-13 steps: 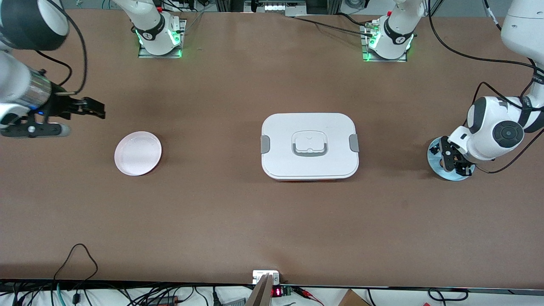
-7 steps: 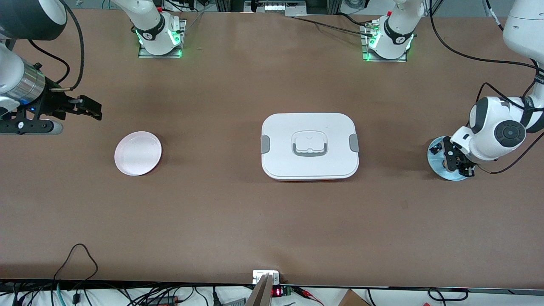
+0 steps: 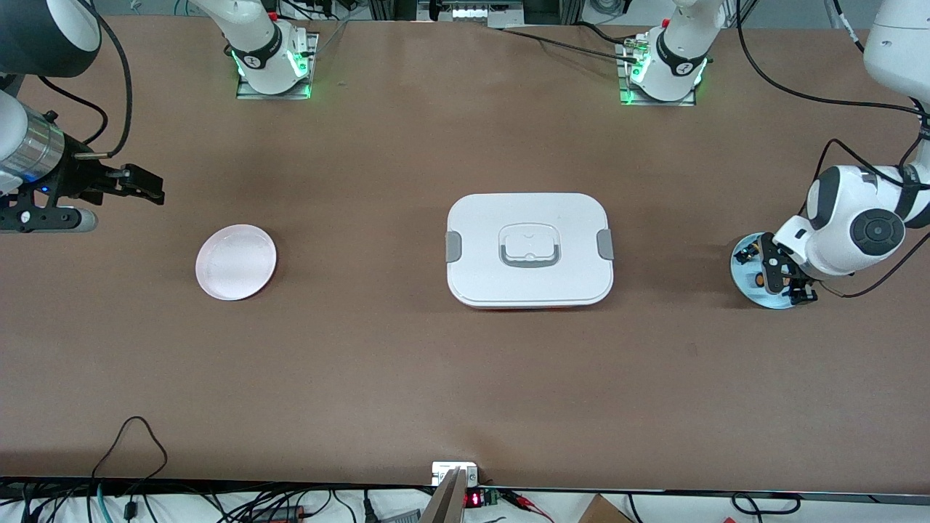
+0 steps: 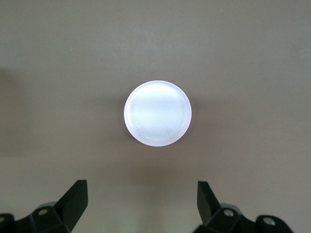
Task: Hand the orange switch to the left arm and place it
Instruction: 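Open the left gripper to release the switch while the right gripper retracts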
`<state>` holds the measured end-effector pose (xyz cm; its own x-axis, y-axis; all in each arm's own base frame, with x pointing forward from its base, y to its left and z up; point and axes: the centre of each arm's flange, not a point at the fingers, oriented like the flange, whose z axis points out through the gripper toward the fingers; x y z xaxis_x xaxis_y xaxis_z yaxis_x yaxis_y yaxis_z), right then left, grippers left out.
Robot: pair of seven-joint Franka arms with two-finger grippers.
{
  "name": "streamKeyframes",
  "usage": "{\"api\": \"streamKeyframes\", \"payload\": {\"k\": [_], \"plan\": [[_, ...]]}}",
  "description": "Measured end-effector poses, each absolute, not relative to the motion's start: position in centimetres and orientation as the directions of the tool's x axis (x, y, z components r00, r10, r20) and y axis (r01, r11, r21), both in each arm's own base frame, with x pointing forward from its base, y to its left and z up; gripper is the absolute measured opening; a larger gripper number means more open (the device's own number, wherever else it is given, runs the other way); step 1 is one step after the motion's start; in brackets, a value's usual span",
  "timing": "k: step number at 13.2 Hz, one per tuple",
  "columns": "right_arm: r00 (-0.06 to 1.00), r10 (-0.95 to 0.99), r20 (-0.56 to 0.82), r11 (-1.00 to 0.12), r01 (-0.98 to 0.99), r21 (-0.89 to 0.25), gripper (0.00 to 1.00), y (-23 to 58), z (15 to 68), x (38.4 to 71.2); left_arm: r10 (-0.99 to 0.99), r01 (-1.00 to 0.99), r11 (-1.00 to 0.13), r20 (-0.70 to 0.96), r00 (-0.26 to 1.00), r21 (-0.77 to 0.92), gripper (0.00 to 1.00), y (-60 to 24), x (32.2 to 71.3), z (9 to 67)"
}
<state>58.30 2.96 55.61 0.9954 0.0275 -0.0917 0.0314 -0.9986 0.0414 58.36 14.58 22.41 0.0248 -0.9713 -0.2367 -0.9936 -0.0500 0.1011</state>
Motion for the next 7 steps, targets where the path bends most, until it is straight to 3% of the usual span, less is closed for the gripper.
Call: {"api": "streamKeyframes", "payload": {"k": [3, 7], "plan": [[0.997, 0.037, -0.066, -0.998, 0.04, 0.039, 1.0, 3.9, 54.8, 57.9, -0.962, -0.982, -0.098, -0.268, 0.051, 0.162, 1.0, 11.7, 59.6, 28.4], [0.996, 0.085, -0.018, -0.995, 0.085, 0.042, 1.0, 3.9, 56.9, 57.7, -0.937, -0.933, -0.26, -0.297, 0.182, 0.249, 1.0, 7.3, 60.3, 36.2]]}}
